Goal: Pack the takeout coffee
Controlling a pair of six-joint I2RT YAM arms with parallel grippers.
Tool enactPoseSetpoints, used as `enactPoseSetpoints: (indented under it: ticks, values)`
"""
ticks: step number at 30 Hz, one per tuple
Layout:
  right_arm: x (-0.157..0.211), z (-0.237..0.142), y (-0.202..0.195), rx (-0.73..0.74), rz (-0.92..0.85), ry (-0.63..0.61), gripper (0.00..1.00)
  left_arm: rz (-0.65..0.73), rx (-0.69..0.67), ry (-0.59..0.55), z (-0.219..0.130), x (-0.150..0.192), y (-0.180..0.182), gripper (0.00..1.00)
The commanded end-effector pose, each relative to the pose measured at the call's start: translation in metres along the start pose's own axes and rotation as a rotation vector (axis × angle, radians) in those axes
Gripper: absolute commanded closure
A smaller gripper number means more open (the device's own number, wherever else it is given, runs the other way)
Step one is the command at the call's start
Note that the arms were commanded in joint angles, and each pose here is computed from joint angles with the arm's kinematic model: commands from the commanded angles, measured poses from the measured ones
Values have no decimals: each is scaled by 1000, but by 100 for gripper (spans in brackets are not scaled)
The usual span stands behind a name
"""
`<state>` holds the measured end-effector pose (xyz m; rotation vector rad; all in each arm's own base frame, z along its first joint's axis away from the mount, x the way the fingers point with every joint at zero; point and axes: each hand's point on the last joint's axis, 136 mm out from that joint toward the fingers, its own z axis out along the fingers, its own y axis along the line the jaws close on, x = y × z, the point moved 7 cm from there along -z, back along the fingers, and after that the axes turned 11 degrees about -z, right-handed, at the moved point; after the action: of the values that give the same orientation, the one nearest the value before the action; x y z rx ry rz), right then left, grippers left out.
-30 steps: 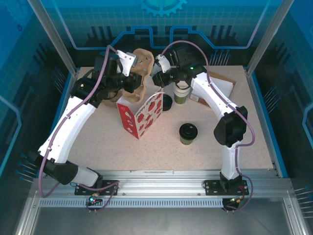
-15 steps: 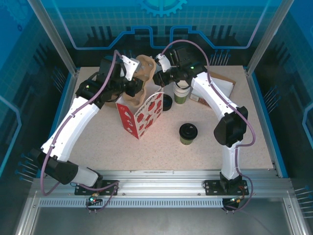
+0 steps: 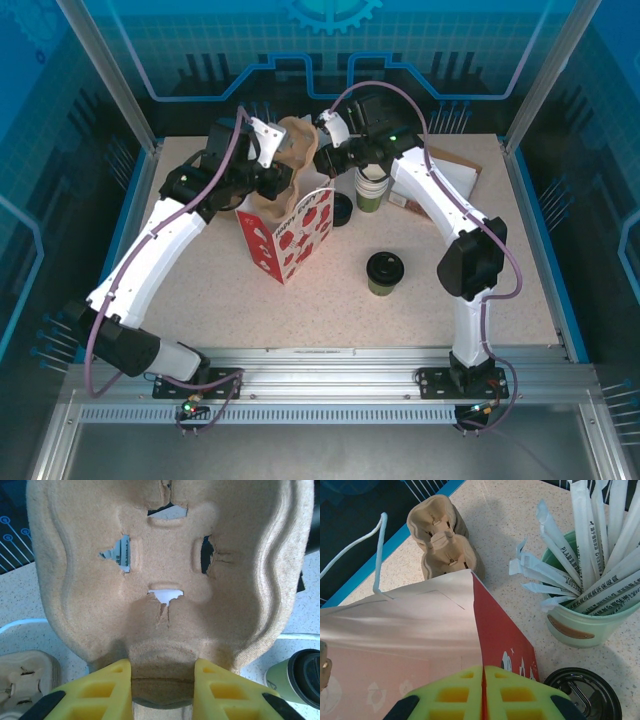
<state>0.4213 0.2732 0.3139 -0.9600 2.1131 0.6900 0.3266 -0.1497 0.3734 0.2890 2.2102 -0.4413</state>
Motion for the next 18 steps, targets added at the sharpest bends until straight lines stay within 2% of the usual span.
enactPoseSetpoints:
  ticks: [1,8,18]
  values:
    - [-6,-4,3,14,16,-5,89,12,-16,-10,-6,1,5,72]
    - [-8,-4,0,25,46,-12,90,5,-14,9,-11,6,4,72]
    - [-9,-3,-1,27,68,-16,89,16,-32,81,-2,18,8,72]
